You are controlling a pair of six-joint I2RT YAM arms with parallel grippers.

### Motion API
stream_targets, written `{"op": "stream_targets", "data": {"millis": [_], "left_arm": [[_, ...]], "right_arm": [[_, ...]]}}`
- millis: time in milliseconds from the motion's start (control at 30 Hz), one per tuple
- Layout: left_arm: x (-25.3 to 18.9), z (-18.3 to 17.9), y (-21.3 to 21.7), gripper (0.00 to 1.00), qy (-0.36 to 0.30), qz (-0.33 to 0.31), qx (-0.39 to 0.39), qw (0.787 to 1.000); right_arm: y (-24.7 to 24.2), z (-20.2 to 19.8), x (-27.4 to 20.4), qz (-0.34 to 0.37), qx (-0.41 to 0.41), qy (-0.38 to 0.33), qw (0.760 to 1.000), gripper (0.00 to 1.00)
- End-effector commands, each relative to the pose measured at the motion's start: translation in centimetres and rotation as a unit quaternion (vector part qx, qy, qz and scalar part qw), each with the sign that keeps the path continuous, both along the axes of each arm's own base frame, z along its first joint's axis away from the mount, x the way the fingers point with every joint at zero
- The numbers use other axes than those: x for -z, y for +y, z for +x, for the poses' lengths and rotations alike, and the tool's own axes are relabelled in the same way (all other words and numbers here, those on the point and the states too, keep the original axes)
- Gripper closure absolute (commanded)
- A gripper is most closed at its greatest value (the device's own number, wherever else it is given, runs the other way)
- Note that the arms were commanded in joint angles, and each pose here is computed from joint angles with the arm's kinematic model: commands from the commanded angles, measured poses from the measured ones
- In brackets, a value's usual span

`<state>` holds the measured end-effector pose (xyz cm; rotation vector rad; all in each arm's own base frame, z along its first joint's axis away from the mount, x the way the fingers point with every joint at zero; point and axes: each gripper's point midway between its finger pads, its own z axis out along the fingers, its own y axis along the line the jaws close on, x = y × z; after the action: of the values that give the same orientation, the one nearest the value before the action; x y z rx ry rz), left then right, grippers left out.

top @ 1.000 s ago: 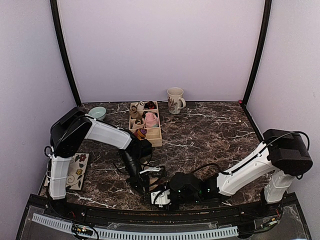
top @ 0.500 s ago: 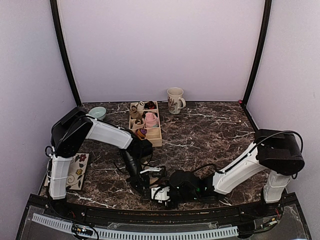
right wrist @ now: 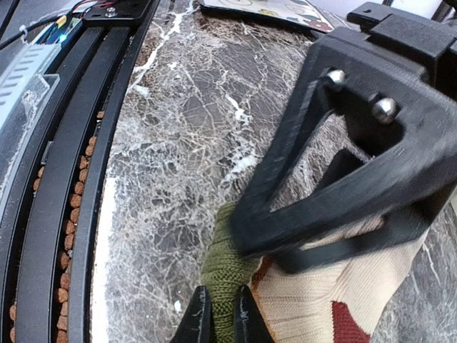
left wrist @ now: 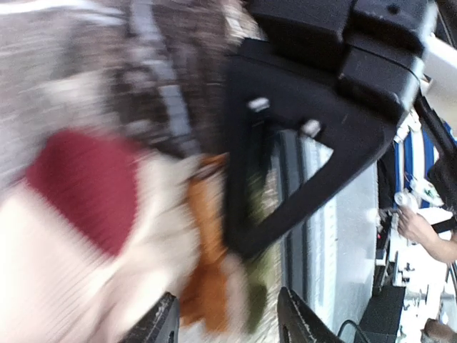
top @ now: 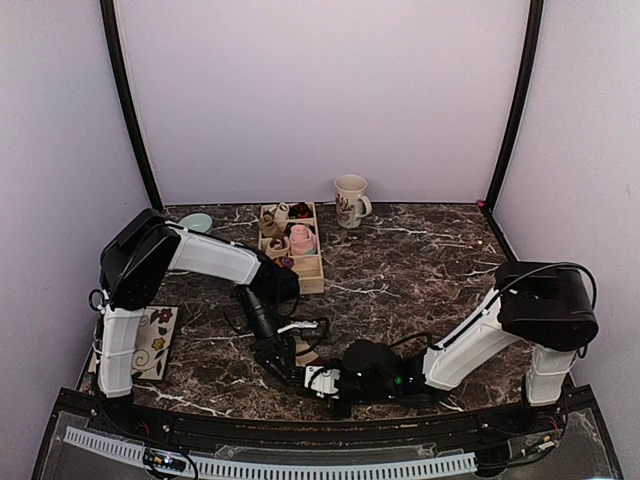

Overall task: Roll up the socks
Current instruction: Pick up the sock from the center of the board.

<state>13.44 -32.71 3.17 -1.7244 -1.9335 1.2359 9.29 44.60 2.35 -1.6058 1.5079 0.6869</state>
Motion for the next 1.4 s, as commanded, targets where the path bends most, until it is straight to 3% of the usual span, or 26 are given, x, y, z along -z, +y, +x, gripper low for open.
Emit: {"op": "stream_targets", "data": {"millis": [0,167,633,767,867,1000,1200,1367], "left_arm": [[1.2,6.5,2.2,0.49,-0.102,0.039,-0.036,0.993],[-0.1,10.9,1.5,0.49,-0.150,0.028,-0.080,0.985],[-0.4,16.4,-2.2,0.55,-0.214,-0.002,-0.128,0.968],[0.1,17.1,-3.3,0.73,-0.237,-0.014,-0.129,0.963],[-0.3,17.5,-4.2,0.80,-0.236,-0.033,-0.130,0.963],[-0.7,18.4,-5.0,1.00,-0.247,-0.042,-0.129,0.959],[-2.7,20.2,-5.3,0.98,-0.292,-0.050,-0.143,0.944],[-5.6,19.9,-4.1,0.71,-0.292,-0.056,-0.153,0.942]], "right_arm": [[-5.0,-0.9,6.2,-0.102,0.037,0.079,0.991,1.00],[-5.8,-0.5,6.9,-0.119,0.061,0.100,0.986,1.00],[-8.2,2.4,8.6,-0.166,0.122,0.140,0.968,1.00],[-8.7,3.9,8.5,-0.180,0.126,0.135,0.966,1.00],[-9.0,5.1,8.5,-0.187,0.131,0.133,0.964,1.00],[-9.5,6.2,8.7,-0.199,0.129,0.130,0.963,1.00],[-10.2,6.7,9.4,-0.212,0.124,0.156,0.957,1.00],[-10.7,5.8,9.8,-0.206,0.122,0.196,0.951,1.00]]}}
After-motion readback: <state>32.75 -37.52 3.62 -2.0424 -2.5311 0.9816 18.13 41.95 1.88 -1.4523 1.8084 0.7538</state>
